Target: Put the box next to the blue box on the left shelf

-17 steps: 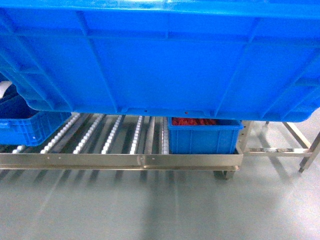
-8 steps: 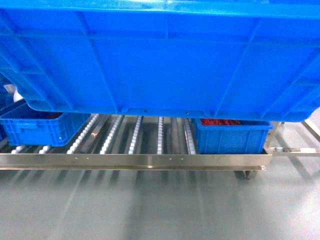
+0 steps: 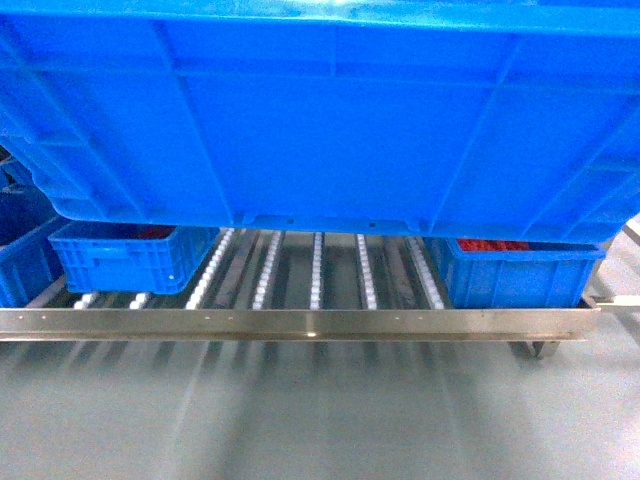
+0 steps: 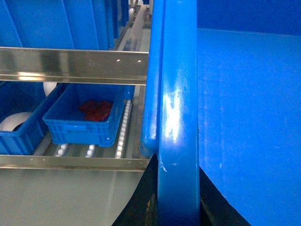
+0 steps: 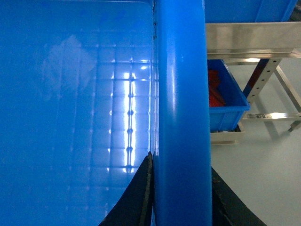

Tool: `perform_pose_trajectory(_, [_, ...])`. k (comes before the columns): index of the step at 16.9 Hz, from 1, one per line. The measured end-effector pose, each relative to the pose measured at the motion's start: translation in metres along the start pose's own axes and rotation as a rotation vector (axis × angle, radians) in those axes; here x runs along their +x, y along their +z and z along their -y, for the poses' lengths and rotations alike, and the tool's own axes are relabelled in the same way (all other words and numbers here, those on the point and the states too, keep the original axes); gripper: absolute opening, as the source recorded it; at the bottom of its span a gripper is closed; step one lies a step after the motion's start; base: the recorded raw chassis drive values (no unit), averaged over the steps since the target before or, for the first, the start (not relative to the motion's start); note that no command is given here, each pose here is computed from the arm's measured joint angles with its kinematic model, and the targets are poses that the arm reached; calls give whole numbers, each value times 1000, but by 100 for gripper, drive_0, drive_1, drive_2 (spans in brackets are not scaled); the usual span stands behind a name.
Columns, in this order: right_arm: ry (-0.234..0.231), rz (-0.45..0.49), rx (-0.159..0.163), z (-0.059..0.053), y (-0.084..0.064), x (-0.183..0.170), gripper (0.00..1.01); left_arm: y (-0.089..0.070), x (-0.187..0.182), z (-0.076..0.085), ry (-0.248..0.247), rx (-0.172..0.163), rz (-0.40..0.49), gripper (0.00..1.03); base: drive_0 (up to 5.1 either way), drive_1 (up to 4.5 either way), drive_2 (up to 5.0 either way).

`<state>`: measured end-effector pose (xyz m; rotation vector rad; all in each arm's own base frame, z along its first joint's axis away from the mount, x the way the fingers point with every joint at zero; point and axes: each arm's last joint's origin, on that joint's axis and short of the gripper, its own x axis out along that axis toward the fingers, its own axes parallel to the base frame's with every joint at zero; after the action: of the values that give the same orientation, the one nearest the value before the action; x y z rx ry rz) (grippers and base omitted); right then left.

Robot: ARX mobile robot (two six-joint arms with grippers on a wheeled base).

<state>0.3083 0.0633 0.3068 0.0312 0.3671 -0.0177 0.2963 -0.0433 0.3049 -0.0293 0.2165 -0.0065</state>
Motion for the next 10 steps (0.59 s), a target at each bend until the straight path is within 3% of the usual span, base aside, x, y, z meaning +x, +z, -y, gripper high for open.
perform_pose_trajectory(3, [0, 0, 0, 0, 0, 0, 20, 0, 0, 0, 0, 0, -1, 8, -496, 242, 242])
perform_pose_trajectory(10, [4, -1, -2, -2, 0, 0, 20, 1, -1, -1, 2, 4, 3, 8, 0, 0, 0])
